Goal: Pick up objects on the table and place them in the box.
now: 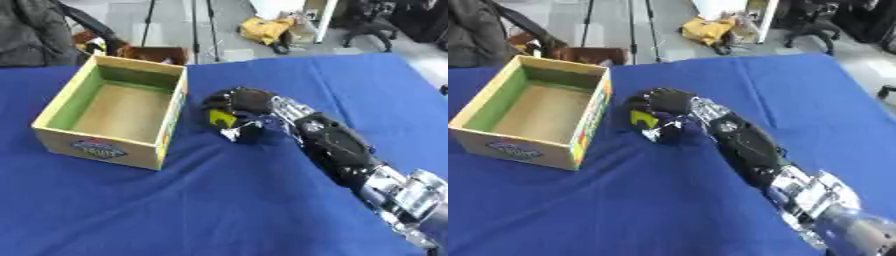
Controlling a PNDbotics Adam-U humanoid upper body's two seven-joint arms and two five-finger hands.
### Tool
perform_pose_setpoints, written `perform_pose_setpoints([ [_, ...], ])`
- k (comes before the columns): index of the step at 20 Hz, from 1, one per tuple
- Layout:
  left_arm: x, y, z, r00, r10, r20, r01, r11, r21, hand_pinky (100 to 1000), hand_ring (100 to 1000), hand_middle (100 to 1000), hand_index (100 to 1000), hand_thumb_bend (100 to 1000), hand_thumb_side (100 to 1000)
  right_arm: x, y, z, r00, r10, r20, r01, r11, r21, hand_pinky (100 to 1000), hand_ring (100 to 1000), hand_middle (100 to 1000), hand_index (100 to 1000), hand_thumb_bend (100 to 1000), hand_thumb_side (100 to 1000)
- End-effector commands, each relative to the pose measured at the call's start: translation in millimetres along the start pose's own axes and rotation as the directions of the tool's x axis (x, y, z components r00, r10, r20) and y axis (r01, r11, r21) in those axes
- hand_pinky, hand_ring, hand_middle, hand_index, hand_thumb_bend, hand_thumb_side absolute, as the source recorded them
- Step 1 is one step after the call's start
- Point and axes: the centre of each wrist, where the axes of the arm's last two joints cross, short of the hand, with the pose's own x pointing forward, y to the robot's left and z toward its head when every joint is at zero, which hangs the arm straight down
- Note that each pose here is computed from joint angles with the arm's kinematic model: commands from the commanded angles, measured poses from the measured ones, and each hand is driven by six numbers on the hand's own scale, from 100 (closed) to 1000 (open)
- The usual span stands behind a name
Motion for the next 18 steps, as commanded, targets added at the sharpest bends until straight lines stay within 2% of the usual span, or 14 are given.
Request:
perform_pose_setpoints([
  [1,8.9,2.5,-4.4,0.999,-0.017,0.032,0.017,1.0,-0.001,530,607,570,678,374,986,-5.1,4.8,9.0,0.999,-0.03,-0.023,0.031,0.999,0.044,290,697,789,898,100,316],
  [3,9.1,2.7,-4.5,0.999,-0.017,0.033,0.017,1.0,0.0,530,607,570,678,375,985,-5.6,2.2,7.9,0.998,-0.056,-0.023,0.056,0.998,0.032,225,670,763,879,100,264],
  [6,9.1,2.8,-4.5,0.999,-0.017,0.032,0.017,1.0,0.0,529,606,570,678,377,984,-5.9,-5.0,4.7,0.996,-0.088,-0.019,0.088,0.996,-0.007,158,622,722,859,100,231],
  [8,9.2,3.0,-4.6,0.999,-0.018,0.032,0.018,1.0,0.001,529,606,570,677,378,983,-5.6,-12.6,1.5,0.994,-0.105,-0.013,0.104,0.993,-0.055,104,579,658,833,100,220],
  [9,9.3,3.1,-4.6,0.999,-0.018,0.032,0.018,1.0,0.001,529,606,570,677,379,983,-5.2,-17.1,-0.5,0.993,-0.114,-0.008,0.113,0.99,-0.083,100,548,611,813,100,201],
  [11,9.5,3.2,-4.8,0.999,-0.019,0.032,0.019,1.0,0.001,529,606,570,677,381,981,-4.4,-28.5,-4.6,0.992,-0.124,0.003,0.123,0.982,-0.14,100,521,575,795,100,178],
  [14,9.5,3.7,-4.7,0.999,-0.02,0.03,0.02,1.0,0.002,528,606,570,677,383,980,-3.0,-46.1,-9.7,0.987,-0.157,0.018,0.158,0.964,-0.212,100,504,554,786,100,166],
  [15,9.5,3.8,-4.7,0.999,-0.02,0.03,0.02,1.0,0.002,528,605,570,677,384,980,-2.4,-51.6,-10.8,0.986,-0.167,0.022,0.168,0.96,-0.226,100,499,551,785,100,186],
  [18,9.7,4.2,-4.8,0.999,-0.022,0.029,0.022,1.0,0.002,528,605,570,677,387,978,-0.7,-66.1,-13.2,0.981,-0.19,0.032,0.192,0.949,-0.251,100,495,549,785,100,159],
])
